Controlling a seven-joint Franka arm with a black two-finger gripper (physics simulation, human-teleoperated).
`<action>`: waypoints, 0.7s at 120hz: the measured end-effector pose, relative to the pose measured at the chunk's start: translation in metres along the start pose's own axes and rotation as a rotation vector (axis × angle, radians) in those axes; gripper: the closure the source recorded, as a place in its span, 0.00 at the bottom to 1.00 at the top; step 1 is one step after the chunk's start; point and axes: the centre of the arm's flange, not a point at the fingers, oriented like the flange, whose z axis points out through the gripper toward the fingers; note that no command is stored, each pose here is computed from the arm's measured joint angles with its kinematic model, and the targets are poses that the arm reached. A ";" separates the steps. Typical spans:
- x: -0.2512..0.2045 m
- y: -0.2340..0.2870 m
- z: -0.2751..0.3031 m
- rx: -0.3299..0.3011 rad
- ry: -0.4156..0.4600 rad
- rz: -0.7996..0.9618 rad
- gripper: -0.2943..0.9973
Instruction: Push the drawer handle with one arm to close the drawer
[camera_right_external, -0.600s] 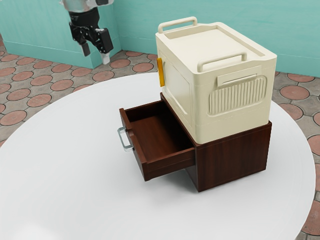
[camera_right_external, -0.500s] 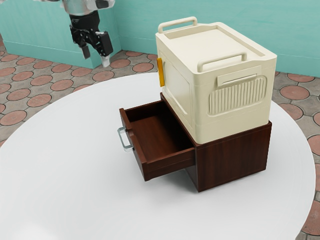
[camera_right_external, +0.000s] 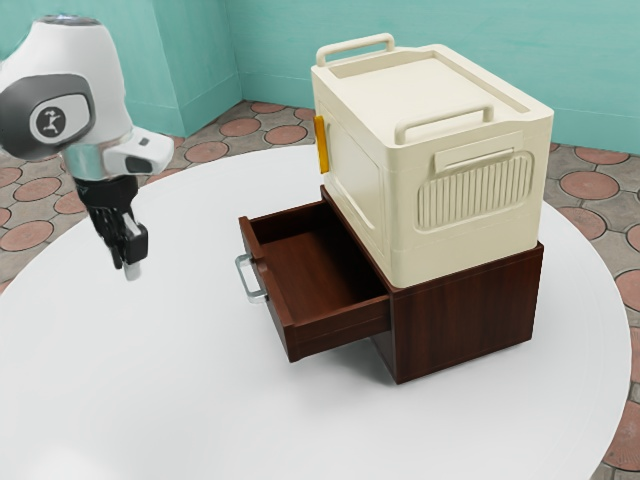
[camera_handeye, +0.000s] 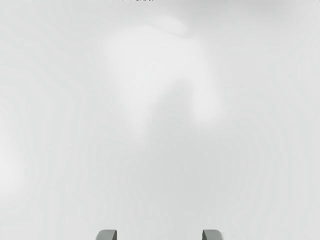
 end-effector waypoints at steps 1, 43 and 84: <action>0.000 -0.001 0.003 0.000 0.003 0.005 0.67; 0.035 -0.030 0.055 0.082 0.121 0.296 0.81; 0.065 -0.029 0.096 0.001 0.141 0.448 0.83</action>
